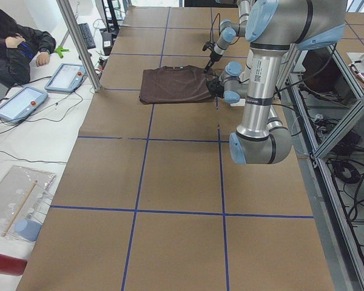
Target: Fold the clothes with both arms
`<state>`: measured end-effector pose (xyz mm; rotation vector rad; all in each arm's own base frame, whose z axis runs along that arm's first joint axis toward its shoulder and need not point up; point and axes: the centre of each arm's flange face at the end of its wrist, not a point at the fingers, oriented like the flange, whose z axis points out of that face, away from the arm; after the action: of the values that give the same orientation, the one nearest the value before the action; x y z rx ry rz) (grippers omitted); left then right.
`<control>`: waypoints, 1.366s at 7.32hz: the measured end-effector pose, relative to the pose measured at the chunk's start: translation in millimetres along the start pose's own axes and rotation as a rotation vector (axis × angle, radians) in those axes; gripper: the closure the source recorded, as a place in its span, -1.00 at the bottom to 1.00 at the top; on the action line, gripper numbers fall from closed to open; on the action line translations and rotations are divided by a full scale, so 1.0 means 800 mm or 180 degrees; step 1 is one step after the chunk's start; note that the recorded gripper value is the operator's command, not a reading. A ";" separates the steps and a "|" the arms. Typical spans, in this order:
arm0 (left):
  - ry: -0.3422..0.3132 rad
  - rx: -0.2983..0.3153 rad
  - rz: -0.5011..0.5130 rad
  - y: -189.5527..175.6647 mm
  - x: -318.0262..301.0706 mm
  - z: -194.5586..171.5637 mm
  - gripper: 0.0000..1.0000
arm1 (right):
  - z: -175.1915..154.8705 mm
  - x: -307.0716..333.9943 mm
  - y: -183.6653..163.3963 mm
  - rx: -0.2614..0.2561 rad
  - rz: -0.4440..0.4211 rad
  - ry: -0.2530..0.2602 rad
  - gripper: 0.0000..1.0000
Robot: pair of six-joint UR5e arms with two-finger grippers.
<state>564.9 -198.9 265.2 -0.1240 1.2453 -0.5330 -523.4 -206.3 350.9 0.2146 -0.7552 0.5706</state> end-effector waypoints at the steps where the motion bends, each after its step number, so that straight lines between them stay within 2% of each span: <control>1: 0.0001 -0.0001 0.0004 0.000 0.000 0.000 1.00 | -0.004 -0.002 -0.002 -0.0003 0.0008 -0.0018 1.00; 6: 0.0042 -0.0009 0.0017 -0.003 0.007 -0.011 1.00 | -0.016 -0.007 -0.006 -0.0028 0.0025 -0.0079 1.00; 8: 0.0082 -0.0052 0.0214 -0.005 0.030 -0.072 1.00 | -0.057 -0.021 -0.018 -0.0103 0.0085 -0.0241 1.00; 10: 0.0029 -0.0189 0.0298 0.004 0.061 -0.179 1.00 | -0.145 -0.028 -0.033 -0.0245 0.0111 -0.0413 1.00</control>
<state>444.5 -190.0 174.5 -0.1130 1.2698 -0.4162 -453.9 -192.7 252.6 0.1685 -0.9064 0.5635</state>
